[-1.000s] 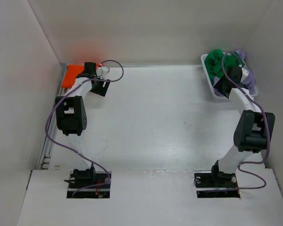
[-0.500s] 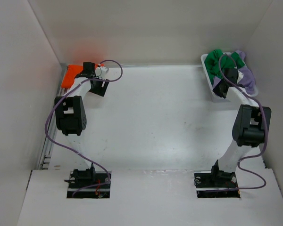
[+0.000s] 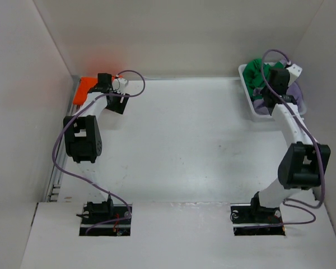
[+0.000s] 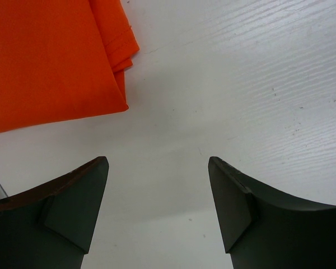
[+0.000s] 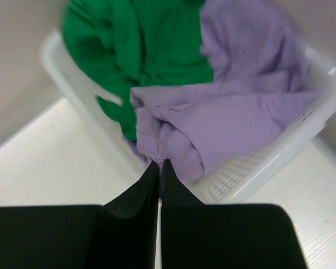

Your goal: Fold and stack the t-shirts

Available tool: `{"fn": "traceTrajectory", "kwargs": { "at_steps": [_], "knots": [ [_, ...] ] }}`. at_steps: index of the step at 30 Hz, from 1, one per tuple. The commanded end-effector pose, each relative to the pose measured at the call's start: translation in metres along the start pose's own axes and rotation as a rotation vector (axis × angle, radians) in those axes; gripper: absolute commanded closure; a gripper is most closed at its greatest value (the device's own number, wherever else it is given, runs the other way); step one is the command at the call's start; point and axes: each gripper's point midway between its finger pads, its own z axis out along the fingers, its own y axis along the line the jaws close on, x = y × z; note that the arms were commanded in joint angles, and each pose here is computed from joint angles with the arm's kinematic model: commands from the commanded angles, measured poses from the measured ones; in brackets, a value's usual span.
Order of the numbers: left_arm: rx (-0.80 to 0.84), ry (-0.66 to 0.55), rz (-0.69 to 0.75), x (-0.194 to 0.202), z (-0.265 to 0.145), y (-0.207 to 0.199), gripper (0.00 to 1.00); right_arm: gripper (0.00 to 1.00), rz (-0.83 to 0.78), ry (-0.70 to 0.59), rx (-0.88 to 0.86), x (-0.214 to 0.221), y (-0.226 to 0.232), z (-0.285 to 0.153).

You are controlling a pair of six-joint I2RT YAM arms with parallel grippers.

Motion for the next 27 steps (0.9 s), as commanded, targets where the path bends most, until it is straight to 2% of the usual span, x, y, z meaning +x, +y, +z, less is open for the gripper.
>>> {"fn": "traceTrajectory", "kwargs": {
  "at_steps": [1, 5, 9, 13, 16, 20, 23, 27],
  "knots": [
    [-0.040, -0.121, 0.023, -0.033, -0.046, 0.008, 0.28, 1.00, 0.055, -0.396, -0.056, -0.129, 0.022, -0.091],
    [-0.054, -0.147, 0.019, -0.037, -0.059, 0.013, 0.28, 1.00, 0.080, -0.641, -0.150, -0.201, 0.036, -0.197],
    [-0.065, -0.175, 0.011, -0.040, -0.072, 0.015, 0.27, 1.00, 0.167, -0.891, -0.355, -0.263, 0.051, -0.331],
    [-0.080, -0.201, 0.006, -0.042, -0.085, 0.019, 0.27, 1.00, 0.240, -1.019, -0.614, -0.289, 0.072, -0.436],
    [-0.094, -0.220, -0.001, -0.043, -0.094, 0.023, 0.26, 1.00, 0.298, -1.046, -0.815, -0.290, 0.091, -0.493],
    [-0.114, -0.243, -0.014, -0.045, -0.104, 0.031, 0.26, 1.00, 0.338, -1.014, -1.008, -0.278, 0.122, -0.532],
    [-0.129, -0.261, -0.024, -0.048, -0.112, 0.036, 0.25, 1.00, 0.336, -0.969, -1.053, -0.263, 0.146, -0.533],
    [-0.137, -0.268, -0.030, -0.047, -0.117, 0.039, 0.25, 1.00, 0.364, -0.840, -1.156, -0.235, 0.184, -0.529]
  ]
}}
